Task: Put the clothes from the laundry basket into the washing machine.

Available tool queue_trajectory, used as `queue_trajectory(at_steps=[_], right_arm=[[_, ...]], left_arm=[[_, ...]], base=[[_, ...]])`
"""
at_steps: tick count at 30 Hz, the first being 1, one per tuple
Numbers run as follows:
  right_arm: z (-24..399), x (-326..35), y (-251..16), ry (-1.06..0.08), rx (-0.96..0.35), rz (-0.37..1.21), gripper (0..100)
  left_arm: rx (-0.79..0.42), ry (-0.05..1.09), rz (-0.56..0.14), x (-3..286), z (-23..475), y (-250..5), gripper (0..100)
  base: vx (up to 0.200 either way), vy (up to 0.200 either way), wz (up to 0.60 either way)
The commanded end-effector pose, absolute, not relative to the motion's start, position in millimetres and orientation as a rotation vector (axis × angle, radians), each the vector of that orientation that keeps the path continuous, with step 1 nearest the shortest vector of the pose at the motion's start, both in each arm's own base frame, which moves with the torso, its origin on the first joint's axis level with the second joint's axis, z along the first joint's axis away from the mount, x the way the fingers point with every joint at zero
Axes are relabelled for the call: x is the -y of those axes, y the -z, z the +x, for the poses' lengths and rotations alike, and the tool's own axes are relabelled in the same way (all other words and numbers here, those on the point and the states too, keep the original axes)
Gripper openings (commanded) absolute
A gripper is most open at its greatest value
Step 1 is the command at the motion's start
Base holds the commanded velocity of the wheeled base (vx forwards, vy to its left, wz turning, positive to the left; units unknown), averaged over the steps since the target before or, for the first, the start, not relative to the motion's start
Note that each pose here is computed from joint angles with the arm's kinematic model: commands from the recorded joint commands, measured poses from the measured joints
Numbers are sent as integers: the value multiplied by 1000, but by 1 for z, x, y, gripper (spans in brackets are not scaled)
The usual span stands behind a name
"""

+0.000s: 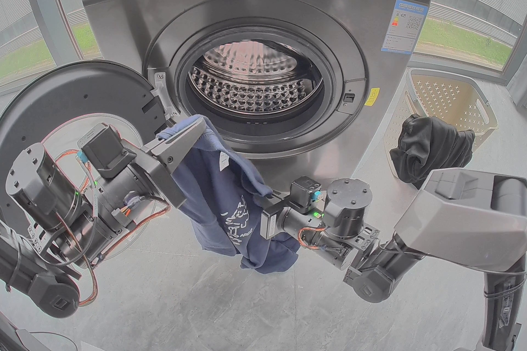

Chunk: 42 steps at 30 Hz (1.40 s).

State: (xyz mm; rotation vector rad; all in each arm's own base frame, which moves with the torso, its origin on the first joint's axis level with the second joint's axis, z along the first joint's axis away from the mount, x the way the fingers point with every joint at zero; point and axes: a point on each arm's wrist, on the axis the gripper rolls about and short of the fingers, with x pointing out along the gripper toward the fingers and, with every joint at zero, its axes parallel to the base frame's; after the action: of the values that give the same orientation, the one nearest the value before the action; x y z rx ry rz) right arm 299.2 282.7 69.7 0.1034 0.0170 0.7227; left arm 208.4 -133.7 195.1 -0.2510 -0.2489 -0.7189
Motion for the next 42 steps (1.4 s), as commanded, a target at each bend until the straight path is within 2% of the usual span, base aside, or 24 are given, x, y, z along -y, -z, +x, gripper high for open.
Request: queue_trajectory(at_steps=[1, 2, 6, 11, 16, 24, 31, 39, 42], right_arm=[[284, -261, -115, -714, 54, 132, 0], [275, -249, -131, -710, 76, 137, 0], [257, -227, -157, -714, 125, 144, 0], [247, -201, -200, -678, 256, 187, 0], [244, -175, -221, -665, 332, 201, 0], [230, -164, -218, -693, 337, 202, 0], [225, -167, -214, -696, 359, 211, 0], [230, -171, -210, -668, 346, 219, 0], [231, -169, -219, -647, 378, 230, 0]], left_arm=[[248, 717, -250, 133, 209, -195, 0], [248, 717, -252, 133, 209, -195, 0], [254, 703, -250, 129, 211, -196, 0], [286, 679, -252, 120, 207, -204, 0], [322, 648, -254, 111, 205, -213, 0], [345, 605, -249, 100, 206, -218, 0], [375, 613, -254, 100, 201, -225, 0], [349, 606, -251, 99, 202, -218, 0], [358, 615, -252, 100, 200, -221, 0]], base=[[0, 0, 0], [0, 0, 0], [0, 0, 0], [0, 0, 0], [0, 0, 0], [0, 0, 0], [0, 0, 0], [0, 0, 0], [0, 0, 0]])
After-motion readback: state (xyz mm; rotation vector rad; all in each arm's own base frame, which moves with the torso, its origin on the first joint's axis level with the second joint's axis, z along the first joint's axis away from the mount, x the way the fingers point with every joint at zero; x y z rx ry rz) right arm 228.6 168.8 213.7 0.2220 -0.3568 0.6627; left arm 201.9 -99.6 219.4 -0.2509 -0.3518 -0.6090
